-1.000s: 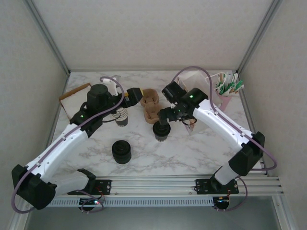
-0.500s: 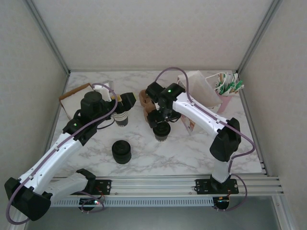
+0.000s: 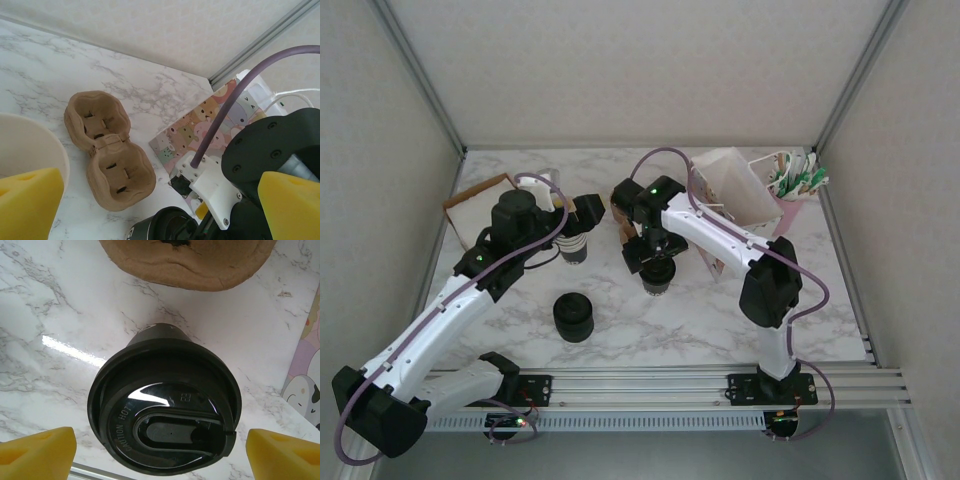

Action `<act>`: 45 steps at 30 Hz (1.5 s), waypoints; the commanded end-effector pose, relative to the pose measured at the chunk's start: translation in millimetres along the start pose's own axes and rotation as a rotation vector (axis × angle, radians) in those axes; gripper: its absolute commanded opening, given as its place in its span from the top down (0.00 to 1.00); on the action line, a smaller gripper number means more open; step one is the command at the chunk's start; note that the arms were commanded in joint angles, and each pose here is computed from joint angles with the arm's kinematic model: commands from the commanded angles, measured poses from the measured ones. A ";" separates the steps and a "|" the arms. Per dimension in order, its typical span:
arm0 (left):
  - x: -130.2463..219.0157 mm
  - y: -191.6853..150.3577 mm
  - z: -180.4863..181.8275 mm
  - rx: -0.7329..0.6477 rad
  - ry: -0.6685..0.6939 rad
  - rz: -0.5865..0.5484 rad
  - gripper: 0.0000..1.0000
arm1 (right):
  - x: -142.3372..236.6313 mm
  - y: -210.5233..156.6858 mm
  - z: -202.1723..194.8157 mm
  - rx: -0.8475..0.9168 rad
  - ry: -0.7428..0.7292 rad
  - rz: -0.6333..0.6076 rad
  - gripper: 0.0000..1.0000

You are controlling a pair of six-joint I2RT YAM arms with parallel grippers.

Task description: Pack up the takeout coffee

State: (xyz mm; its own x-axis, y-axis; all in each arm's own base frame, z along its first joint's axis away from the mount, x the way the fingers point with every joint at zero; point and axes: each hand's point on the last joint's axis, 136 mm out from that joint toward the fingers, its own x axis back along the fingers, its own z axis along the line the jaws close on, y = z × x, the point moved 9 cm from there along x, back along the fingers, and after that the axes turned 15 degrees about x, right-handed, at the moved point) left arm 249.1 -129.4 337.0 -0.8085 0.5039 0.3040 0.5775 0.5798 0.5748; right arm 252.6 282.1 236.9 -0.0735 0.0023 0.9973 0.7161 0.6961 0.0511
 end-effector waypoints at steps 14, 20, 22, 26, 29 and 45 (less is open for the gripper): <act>-3.4 2.9 -1.4 -0.009 -0.010 0.004 0.00 | -12.7 -1.6 -1.5 -0.020 0.036 0.058 0.15; -5.7 2.5 -1.4 -0.005 -0.011 0.013 0.00 | -20.9 -2.3 -1.6 -0.023 0.035 0.083 0.16; -6.1 2.3 -1.2 -0.002 -0.010 0.014 0.00 | -22.5 -2.7 -1.5 -0.022 0.032 0.089 0.16; -6.6 2.4 -1.4 0.002 -0.012 0.014 0.00 | -25.8 -3.1 -1.9 -0.024 0.030 0.098 0.16; -7.4 2.2 -1.4 0.004 -0.014 0.017 0.00 | -27.2 -3.8 -2.0 -0.024 0.029 0.104 0.16; -9.8 1.2 -1.0 0.008 -0.018 0.025 0.00 | -26.3 -4.7 -2.7 -0.025 0.023 0.103 0.17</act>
State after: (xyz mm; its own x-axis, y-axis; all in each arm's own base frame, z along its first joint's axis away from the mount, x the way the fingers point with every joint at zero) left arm 256.1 -134.4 327.7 -0.7889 0.5155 0.3346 0.6065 0.5651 0.5594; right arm 252.8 281.5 217.6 -0.0089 0.0251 0.9996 0.7260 0.6876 -0.0108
